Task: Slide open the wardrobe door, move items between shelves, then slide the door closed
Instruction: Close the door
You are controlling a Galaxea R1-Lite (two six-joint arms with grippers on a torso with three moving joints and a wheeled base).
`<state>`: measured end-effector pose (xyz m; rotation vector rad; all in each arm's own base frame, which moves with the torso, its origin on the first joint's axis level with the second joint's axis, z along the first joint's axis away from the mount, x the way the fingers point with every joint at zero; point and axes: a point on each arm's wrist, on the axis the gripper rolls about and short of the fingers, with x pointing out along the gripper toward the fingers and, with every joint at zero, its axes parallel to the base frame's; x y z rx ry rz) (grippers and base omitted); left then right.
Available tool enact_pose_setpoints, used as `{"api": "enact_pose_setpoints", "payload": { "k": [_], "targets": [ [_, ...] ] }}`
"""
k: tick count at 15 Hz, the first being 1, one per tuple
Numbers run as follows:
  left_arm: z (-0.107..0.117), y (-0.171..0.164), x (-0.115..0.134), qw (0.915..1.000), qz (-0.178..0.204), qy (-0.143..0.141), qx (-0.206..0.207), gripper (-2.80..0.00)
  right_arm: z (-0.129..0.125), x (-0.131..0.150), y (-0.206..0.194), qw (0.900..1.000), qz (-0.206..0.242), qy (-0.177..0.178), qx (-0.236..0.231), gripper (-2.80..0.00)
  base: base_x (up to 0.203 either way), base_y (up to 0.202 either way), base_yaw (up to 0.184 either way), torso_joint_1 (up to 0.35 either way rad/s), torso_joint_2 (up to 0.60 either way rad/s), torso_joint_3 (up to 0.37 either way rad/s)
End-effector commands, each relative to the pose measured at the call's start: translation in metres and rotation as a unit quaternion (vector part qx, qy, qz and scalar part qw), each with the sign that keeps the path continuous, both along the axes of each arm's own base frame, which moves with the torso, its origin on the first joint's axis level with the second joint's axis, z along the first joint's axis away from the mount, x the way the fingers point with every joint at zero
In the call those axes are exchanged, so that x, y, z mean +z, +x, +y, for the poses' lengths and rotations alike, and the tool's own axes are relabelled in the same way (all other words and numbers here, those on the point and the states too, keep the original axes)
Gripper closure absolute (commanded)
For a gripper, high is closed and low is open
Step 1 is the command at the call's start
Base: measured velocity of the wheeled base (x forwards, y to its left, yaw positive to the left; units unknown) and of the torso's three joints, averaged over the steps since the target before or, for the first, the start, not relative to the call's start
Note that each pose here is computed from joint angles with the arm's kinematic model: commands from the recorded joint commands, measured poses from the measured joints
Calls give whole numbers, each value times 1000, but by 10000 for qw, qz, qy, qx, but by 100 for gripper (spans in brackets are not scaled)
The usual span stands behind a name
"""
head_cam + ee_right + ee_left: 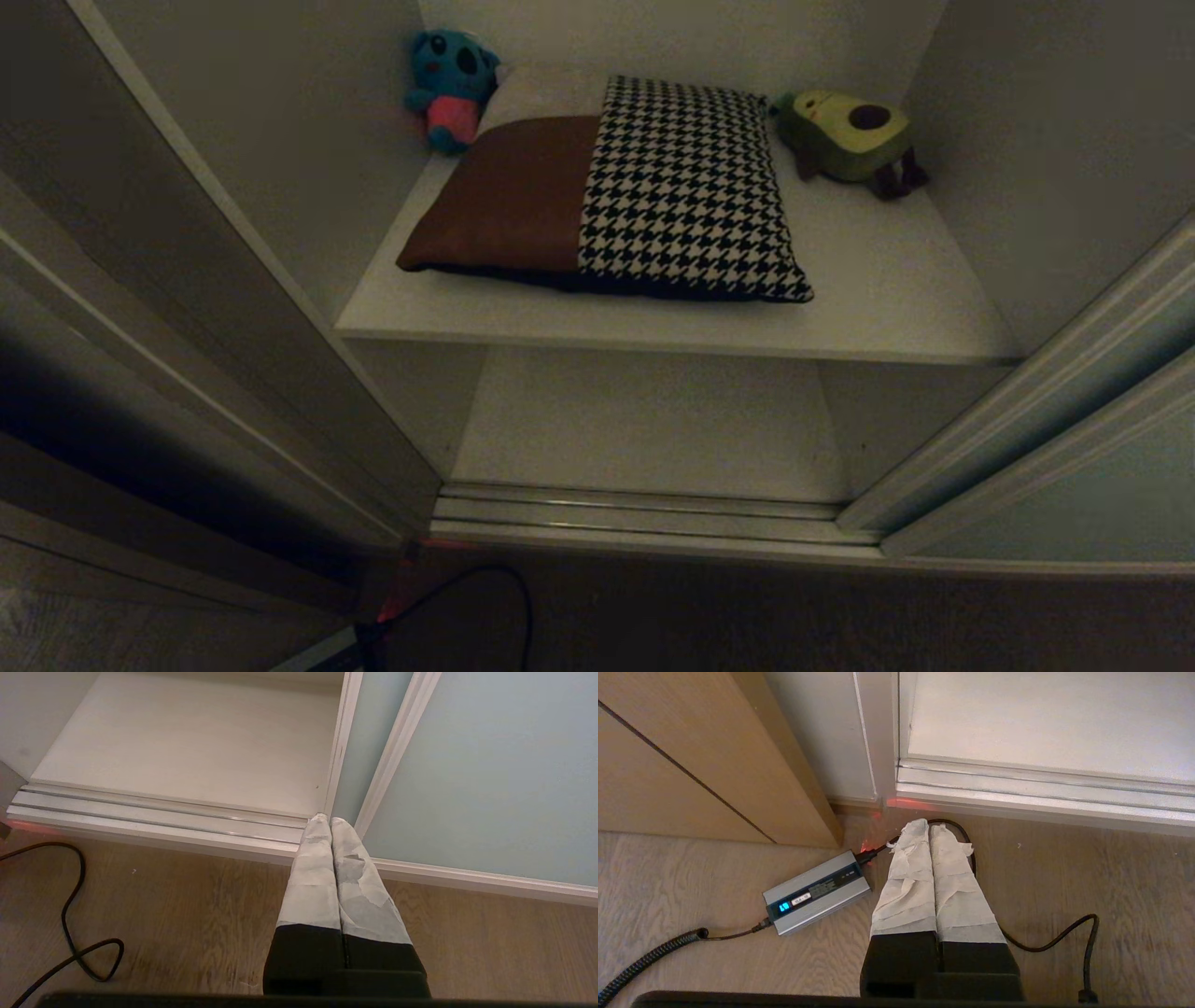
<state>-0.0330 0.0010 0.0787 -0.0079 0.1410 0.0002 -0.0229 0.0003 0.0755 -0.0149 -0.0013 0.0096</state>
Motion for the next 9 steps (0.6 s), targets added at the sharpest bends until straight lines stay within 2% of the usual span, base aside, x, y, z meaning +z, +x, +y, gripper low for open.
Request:
{"api": "enact_pose_setpoints", "payload": {
  "k": [1,9],
  "targets": [
    [0,0,0,10000,8,-1,3,0,0,-1,0,10000,14,5,6,0,0,0,0,0,0,0],
    [0,0,0,10000,13,-1,3,0,0,-1,0,10000,14,-2,-2,0,0,0,0,0,0,0]
  ]
}}
